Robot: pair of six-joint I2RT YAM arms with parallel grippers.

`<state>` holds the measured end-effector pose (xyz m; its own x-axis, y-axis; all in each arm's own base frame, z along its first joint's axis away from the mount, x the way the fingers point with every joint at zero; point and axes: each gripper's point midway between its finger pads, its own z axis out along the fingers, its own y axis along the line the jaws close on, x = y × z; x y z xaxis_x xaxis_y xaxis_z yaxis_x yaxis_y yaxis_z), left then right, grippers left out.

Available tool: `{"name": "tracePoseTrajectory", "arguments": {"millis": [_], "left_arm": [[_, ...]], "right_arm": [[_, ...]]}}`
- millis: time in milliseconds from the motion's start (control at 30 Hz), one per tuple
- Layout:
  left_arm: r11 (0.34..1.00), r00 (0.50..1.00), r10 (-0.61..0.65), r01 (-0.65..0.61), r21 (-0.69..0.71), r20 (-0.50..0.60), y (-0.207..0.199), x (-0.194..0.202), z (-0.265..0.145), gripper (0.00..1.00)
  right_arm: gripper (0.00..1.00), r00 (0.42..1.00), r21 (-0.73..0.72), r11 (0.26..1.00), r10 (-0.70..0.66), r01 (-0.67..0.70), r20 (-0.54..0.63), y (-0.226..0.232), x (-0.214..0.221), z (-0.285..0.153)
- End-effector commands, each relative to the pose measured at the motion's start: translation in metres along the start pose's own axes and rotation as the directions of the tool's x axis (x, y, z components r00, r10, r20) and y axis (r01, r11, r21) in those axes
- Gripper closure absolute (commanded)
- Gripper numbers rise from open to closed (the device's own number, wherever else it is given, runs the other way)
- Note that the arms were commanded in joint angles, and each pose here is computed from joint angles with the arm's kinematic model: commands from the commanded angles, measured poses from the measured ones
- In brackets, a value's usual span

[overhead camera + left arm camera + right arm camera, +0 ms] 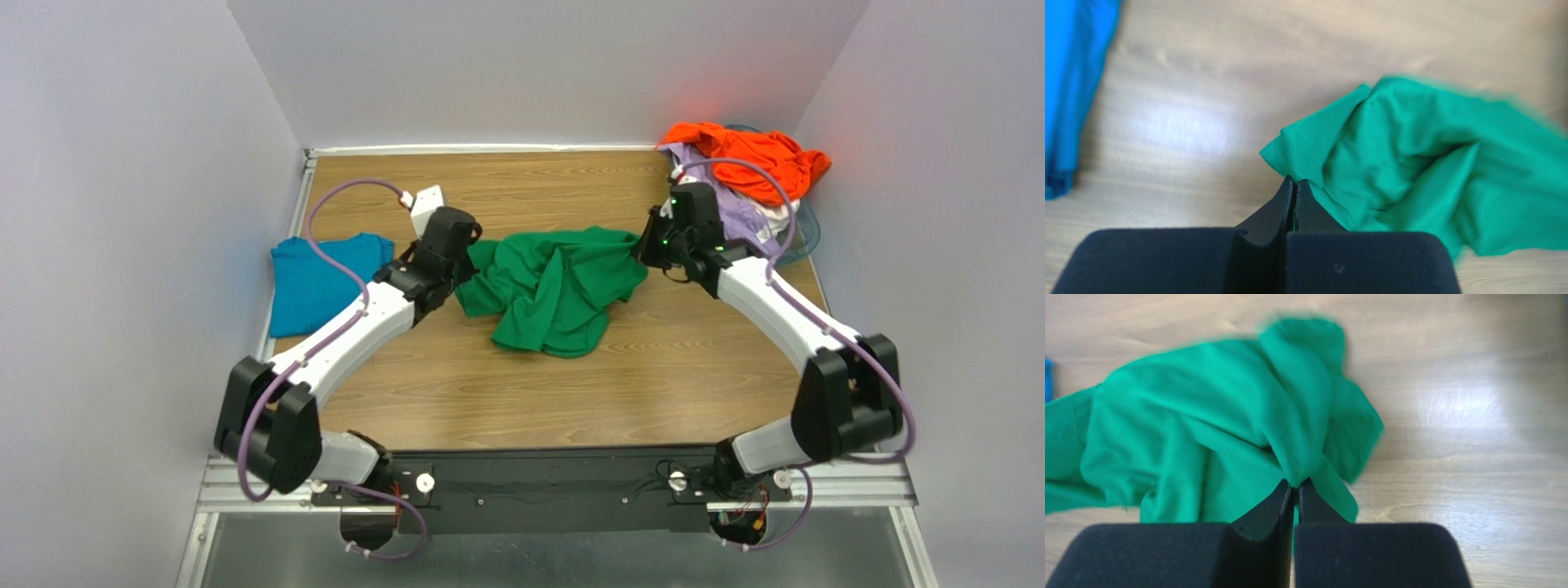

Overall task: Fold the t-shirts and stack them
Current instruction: Flatten the tshirt out

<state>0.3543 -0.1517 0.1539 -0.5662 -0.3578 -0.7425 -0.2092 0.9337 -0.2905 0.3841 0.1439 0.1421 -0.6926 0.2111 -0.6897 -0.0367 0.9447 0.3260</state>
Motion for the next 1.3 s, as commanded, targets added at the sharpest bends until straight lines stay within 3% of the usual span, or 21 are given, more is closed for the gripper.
{"name": "tracePoseTrajectory", "arguments": {"millis": [0,167,267,533,667,800,900,1033,1133,1233,1267], "left_arm": [[0.997,0.975,-0.075,0.067,0.042,0.211,-0.007,-0.076,-0.048,1.00],[0.956,0.895,-0.206,0.097,0.278,0.395,-0.029,-0.146,-0.132,1.00],[0.898,0.802,-0.313,0.077,0.433,0.509,-0.025,-0.187,-0.211,1.00],[0.698,0.584,-0.527,-0.116,0.706,0.617,-0.008,-0.240,-0.397,1.00],[0.628,0.550,-0.560,-0.206,0.751,0.620,0.001,-0.240,-0.450,1.00],[0.586,0.520,-0.593,-0.245,0.772,0.615,0.011,-0.239,-0.482,1.00],[0.591,0.501,-0.608,-0.232,0.773,0.616,0.019,-0.239,-0.486,1.00],[0.657,0.529,-0.579,-0.148,0.740,0.620,0.016,-0.238,-0.444,1.00],[0.762,0.577,-0.530,0.002,0.647,0.622,0.016,-0.238,-0.379,1.00],[0.892,0.695,-0.398,0.141,0.429,0.599,0.018,-0.211,-0.277,1.00],[0.932,0.754,-0.338,0.185,0.312,0.563,0.021,-0.188,-0.224,1.00]], "right_arm": [[0.92,0.981,-0.077,0.995,-0.053,0.068,0.186,0.025,-0.053,-0.060],[0.91,0.941,-0.140,0.982,-0.071,0.124,0.331,0.046,-0.092,-0.128],[0.91,0.915,-0.188,0.968,-0.081,0.167,0.396,0.060,-0.106,-0.173],[0.89,0.794,-0.406,0.851,-0.021,0.333,0.608,0.118,-0.142,-0.332],[0.89,0.760,-0.498,0.767,0.019,0.406,0.650,0.136,-0.131,-0.399],[0.88,0.738,-0.530,0.723,0.041,0.444,0.673,0.142,-0.122,-0.435],[0.89,0.724,-0.499,0.753,0.044,0.429,0.688,0.135,-0.126,-0.437],[0.86,0.730,-0.396,0.860,0.041,0.322,0.682,0.111,-0.143,-0.401],[0.86,0.783,-0.253,0.951,0.021,0.176,0.622,0.080,-0.154,-0.329],[0.85,0.871,-0.046,0.997,-0.036,0.067,0.490,0.042,-0.146,-0.231],[0.84,0.892,0.004,0.999,-0.043,0.046,0.450,0.032,-0.141,-0.207]]}}
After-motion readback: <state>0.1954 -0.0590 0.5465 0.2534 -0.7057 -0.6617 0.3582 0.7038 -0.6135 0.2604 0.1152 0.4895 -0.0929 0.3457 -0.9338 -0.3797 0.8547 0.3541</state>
